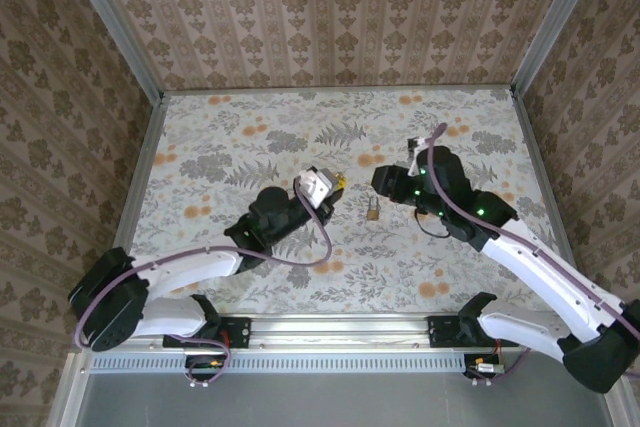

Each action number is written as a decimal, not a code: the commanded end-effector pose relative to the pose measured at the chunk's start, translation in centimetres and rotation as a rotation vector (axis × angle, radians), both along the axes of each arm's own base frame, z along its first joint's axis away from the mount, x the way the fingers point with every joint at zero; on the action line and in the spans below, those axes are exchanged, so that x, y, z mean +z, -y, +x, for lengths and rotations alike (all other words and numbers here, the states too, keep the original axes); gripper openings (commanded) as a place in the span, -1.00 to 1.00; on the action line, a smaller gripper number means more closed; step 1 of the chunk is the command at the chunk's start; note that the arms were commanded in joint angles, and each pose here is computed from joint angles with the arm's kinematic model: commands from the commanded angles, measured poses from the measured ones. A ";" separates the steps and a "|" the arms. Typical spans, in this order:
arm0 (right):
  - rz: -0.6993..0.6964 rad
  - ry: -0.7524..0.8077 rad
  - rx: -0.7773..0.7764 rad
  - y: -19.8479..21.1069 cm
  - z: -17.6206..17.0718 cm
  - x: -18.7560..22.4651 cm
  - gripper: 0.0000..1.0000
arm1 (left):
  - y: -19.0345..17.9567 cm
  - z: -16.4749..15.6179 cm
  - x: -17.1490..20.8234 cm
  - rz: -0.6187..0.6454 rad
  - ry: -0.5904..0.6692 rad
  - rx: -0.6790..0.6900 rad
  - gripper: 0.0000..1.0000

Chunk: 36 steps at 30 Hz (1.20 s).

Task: Unlock with the key

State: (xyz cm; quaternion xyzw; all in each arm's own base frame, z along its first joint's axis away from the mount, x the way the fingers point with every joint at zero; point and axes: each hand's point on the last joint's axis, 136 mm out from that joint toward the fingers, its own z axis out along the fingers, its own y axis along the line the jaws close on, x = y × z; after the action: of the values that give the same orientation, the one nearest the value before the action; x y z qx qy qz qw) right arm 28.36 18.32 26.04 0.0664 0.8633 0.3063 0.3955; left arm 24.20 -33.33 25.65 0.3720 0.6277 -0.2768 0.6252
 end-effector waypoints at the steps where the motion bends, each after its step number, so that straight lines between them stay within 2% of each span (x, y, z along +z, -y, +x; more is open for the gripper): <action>1: 0.023 0.225 0.157 -1.1 0.3 2.8 0.36 | 0.2 -1.5 -1.3 0.101 -0.175 -0.134 -1.00; 3: 0.022 0.381 0.338 -3.1 -0.7 3.0 0.43 | 0.0 -1.9 -1.8 0.141 -0.258 -0.182 -1.00; 4: 0.004 0.425 0.362 -3.2 -0.9 2.9 0.44 | -0.1 -2.0 -2.0 0.154 -0.294 -0.194 -1.00; 6: -0.028 0.409 0.334 -2.4 -0.1 2.0 0.46 | -0.3 -2.4 -2.7 0.171 -0.367 -0.237 -1.00; 9: 0.062 0.457 0.508 -4.2 -0.7 2.6 0.41 | -0.4 -2.8 -2.8 0.167 -0.438 -0.282 -1.00; 13: 0.121 0.490 0.641 -6.3 -1.1 3.1 0.33 | 0.0 -3.5 -2.6 0.154 -0.489 -0.346 -1.00; 17: 0.146 0.453 0.761 -8.6 -1.8 2.7 0.17 | 0.4 -3.5 -2.2 0.127 -0.500 -0.373 -1.00; 26: 0.167 0.436 0.800 -9.7 -2.2 1.8 0.06 | 1.2 -4.0 -1.6 0.088 -0.531 -0.453 -1.00; 32: 0.176 0.426 0.806 -10.0 -2.3 1.7 -0.33 | 1.1 -4.0 -1.7 0.083 -0.534 -0.459 -1.00; 36: 0.177 0.413 0.814 -10.1 -2.4 1.5 -0.49 | 1.1 -3.9 -1.7 0.076 -0.536 -0.459 -1.00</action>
State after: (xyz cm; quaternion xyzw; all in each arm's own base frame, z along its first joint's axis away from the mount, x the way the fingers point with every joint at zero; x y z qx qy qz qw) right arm 26.28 27.92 26.33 -0.2885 0.7109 0.5058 0.3944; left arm 19.99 -34.16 22.57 0.4423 0.6933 -0.4590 0.3362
